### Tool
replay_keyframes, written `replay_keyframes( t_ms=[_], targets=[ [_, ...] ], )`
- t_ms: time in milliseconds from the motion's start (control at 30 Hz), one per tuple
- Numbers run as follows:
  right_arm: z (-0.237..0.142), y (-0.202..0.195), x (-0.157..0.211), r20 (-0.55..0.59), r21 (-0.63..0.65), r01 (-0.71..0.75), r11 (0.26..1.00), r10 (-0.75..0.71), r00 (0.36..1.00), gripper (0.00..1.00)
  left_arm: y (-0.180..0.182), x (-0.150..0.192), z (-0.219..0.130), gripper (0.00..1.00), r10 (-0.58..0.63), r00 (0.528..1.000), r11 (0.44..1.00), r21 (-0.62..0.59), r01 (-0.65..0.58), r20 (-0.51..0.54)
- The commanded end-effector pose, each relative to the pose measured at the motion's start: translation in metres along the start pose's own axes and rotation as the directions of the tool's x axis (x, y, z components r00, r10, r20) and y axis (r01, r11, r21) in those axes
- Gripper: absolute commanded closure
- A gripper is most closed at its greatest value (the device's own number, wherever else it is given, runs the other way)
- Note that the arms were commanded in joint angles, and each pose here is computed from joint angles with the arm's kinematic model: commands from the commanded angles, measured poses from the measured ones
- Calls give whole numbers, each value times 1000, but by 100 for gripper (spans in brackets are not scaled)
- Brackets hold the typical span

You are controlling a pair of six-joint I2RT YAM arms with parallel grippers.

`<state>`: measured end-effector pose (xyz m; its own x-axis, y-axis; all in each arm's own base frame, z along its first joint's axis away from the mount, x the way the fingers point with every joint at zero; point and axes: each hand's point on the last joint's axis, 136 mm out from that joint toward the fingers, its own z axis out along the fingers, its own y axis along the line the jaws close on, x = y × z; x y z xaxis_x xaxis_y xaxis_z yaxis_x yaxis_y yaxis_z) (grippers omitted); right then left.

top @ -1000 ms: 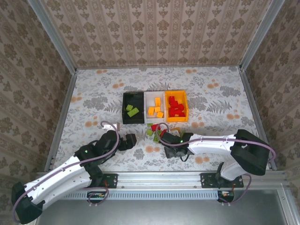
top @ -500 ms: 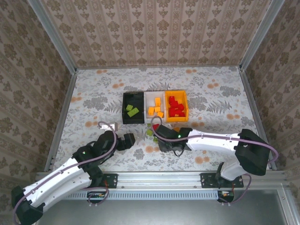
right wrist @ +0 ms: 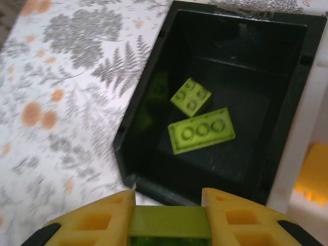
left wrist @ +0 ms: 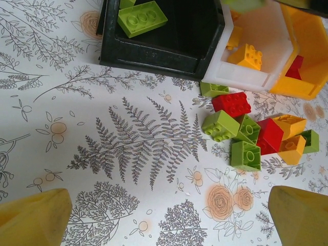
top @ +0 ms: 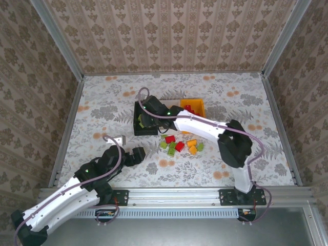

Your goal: Sort the legos into containers by color

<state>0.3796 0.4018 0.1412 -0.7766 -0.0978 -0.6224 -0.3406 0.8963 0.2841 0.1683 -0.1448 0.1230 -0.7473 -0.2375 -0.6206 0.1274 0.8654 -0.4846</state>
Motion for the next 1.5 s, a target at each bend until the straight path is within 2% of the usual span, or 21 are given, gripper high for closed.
replay_keyframes(
  t_ms=[0,133,267,367,500,633,800,933,1033,1233,1467],
  targets=[
    [23,2,-17,18,-26,9,1000,-8,1000,67,6,8,3,0,-27,999,1000,-10,26,-25],
    [39,6,-31,33,-12,20,1000,-20,999,61,6,10,4,0,-33,999,999,-6,32,-30],
    [36,10,-44,50,-15,13,1000,-12,999,36,4,8,3,0,-29,999,1000,-1,29,-28],
    [17,12,-55,87,-25,10,1000,-8,996,30,2,4,2,0,-23,1000,1000,-2,23,-19],
    [-20,6,-58,146,-37,-10,999,15,989,29,-11,-5,5,0,-1,1000,1000,26,1,-11],
    [-57,-17,-34,164,-24,-45,999,49,985,29,-28,-12,22,0,29,999,999,36,-27,-46],
    [-100,-51,6,169,8,-77,997,75,983,29,-53,-16,58,1,108,986,994,26,-105,-129],
    [-128,-80,36,181,47,-99,994,89,979,29,-71,-19,94,11,172,970,985,17,-171,-171],
    [-155,-98,48,216,56,-124,991,110,970,29,-75,-18,119,14,232,953,971,-19,-240,-194],
    [-183,-128,67,251,76,-173,982,149,956,28,-74,-8,150,22,354,897,915,-98,-391,-265],
    [-193,-142,73,267,84,-197,977,168,949,27,-72,16,159,31,403,858,886,-97,-453,-319]
  ],
)
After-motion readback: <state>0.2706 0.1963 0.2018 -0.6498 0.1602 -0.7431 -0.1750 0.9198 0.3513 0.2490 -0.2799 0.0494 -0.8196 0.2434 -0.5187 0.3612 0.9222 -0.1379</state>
